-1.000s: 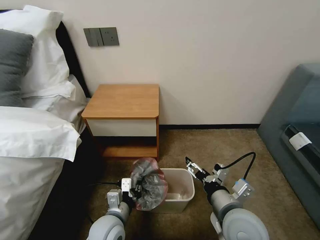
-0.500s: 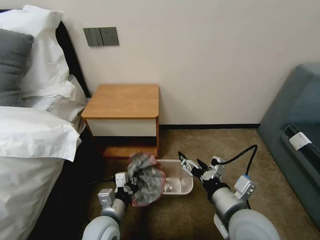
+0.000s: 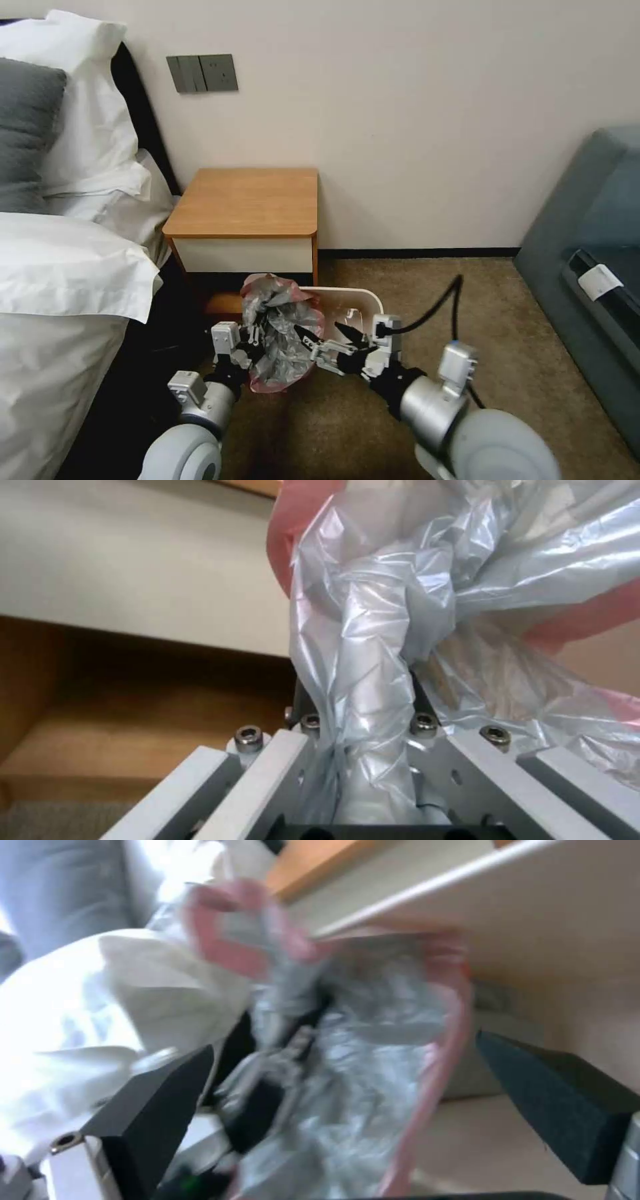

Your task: Pick up the garbage bag from the table and place it over the trash can.

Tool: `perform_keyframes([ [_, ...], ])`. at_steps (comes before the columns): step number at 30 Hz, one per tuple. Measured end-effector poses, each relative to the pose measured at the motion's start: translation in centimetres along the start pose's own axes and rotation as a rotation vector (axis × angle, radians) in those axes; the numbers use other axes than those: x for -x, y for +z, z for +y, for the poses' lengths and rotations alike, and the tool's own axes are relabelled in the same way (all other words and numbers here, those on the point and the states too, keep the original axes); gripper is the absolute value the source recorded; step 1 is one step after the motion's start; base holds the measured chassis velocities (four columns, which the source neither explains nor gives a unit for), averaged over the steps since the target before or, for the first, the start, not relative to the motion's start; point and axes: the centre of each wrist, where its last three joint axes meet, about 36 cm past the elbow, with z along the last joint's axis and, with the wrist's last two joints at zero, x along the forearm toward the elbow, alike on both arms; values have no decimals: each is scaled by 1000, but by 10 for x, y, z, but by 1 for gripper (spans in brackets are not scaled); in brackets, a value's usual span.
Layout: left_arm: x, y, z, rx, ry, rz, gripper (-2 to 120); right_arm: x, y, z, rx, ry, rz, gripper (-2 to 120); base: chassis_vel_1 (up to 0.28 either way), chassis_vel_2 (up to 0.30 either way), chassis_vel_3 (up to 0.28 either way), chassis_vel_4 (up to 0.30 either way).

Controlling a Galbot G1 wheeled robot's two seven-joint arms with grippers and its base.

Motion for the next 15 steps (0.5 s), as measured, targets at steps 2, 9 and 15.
perform_keyframes([
  [2,-1,0,0,-1,6,-13,6,10,1,0,4,36,7,100,0,0,0,0],
  [9,-5,-1,0,1,18,-36,6,28,5,2,46,57,8,96,0,0,0,0],
  [15,-6,-4,1,1,22,-49,6,38,8,0,73,63,-3,74,0,0,0,0],
])
